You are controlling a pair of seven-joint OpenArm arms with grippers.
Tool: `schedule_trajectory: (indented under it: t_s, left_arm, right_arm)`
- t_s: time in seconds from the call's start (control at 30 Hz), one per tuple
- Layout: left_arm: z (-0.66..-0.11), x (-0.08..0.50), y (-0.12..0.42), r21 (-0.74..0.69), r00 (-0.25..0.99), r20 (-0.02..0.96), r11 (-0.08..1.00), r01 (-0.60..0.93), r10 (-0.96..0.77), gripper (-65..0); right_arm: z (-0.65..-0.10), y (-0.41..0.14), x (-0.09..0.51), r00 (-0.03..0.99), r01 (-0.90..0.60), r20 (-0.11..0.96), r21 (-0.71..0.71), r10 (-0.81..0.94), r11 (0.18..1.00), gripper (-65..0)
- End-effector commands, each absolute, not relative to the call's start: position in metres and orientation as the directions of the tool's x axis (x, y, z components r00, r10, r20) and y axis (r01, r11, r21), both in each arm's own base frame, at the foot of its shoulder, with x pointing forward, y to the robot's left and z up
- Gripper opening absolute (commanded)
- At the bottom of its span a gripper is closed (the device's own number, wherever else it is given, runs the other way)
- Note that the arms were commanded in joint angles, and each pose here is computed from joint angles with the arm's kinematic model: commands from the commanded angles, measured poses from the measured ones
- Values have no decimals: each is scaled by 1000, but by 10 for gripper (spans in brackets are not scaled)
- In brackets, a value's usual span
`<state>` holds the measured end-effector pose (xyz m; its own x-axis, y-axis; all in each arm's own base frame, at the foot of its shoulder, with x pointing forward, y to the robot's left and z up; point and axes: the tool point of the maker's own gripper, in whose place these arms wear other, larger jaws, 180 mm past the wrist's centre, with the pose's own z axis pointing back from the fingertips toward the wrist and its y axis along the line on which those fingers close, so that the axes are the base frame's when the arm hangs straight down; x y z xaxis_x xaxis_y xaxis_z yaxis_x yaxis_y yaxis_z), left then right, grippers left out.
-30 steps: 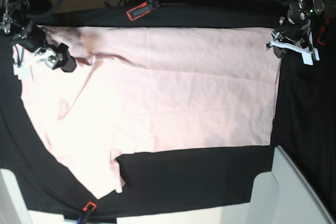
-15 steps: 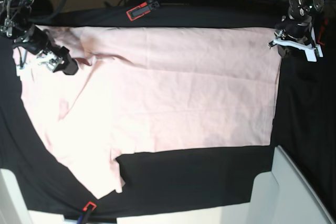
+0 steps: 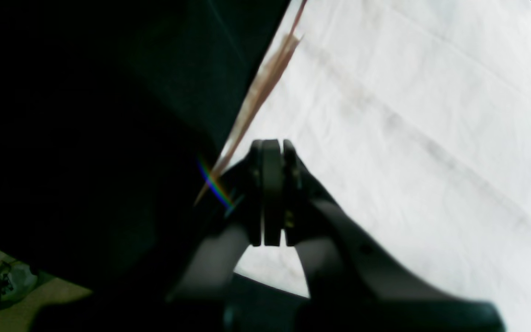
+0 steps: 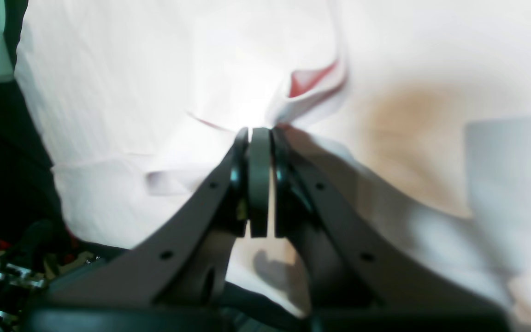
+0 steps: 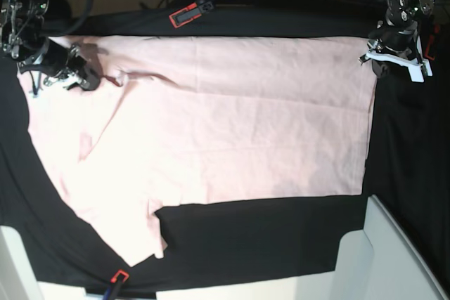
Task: Fold the T-shirt properly
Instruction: 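Grasp the shirt's side edge near the collar with the right gripper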
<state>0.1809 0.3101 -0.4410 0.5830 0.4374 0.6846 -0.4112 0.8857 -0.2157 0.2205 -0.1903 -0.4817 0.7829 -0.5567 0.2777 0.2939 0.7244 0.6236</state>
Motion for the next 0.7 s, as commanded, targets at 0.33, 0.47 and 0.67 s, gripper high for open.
schedule_trajectory:
  t_s: [0.33,0.47,0.67]
  left_arm:
    - [-430,188,315,-214,557,716,891,-399,422,-650]
    - [-430,188,315,-214,557,716,891,-399,422,-650]
    - [-430,188,315,-214,557,716,891,-399,422,-650]
  right_arm:
    - [-468,-193,236,785,250,312,631,-535,735,-647]
    - [-463,-191,244,793,233,314,636,-523,735,-647]
    - [-441,-187,262,790,171,367,637,-490,752,-647]
